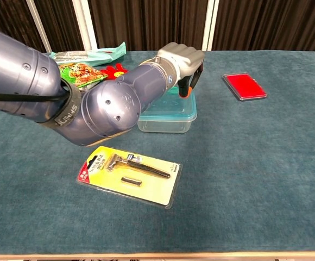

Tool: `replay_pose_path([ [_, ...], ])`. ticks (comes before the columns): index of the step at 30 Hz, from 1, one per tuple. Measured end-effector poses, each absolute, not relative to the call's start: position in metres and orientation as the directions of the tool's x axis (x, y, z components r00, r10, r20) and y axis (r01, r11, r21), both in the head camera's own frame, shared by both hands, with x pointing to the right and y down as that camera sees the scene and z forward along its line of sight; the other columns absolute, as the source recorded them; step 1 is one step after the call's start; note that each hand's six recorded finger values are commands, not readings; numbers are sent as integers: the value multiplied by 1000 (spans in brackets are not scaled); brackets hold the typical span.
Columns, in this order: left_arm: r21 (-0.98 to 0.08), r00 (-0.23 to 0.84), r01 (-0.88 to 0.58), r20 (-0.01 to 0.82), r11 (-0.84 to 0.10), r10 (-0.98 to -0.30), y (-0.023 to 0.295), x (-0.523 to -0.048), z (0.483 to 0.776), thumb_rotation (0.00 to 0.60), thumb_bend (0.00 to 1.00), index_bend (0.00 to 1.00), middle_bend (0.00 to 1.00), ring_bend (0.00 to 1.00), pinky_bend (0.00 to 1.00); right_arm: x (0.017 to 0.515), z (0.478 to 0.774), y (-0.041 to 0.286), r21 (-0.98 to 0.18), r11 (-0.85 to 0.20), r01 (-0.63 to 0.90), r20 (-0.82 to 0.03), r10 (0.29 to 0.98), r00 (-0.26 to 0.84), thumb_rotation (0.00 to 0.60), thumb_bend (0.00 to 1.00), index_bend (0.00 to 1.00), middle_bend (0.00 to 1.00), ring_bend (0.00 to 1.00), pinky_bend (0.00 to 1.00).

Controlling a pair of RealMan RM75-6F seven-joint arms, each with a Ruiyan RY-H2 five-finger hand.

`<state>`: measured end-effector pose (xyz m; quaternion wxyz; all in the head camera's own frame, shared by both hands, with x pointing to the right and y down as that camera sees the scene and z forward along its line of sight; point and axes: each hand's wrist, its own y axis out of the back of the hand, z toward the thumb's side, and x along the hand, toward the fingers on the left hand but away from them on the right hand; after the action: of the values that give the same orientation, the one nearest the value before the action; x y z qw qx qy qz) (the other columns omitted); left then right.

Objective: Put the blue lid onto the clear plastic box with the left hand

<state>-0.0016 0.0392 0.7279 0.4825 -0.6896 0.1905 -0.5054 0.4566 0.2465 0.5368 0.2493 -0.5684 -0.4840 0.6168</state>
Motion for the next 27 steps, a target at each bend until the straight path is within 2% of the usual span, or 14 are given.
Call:
replay_pose_path([
  [27,-857,422,299,514,-420,-747,47,2,737,600,516,659,518,226,50,458,537,248,-880,-407,244,-461,856,-235,600,336,0,14,0,0],
])
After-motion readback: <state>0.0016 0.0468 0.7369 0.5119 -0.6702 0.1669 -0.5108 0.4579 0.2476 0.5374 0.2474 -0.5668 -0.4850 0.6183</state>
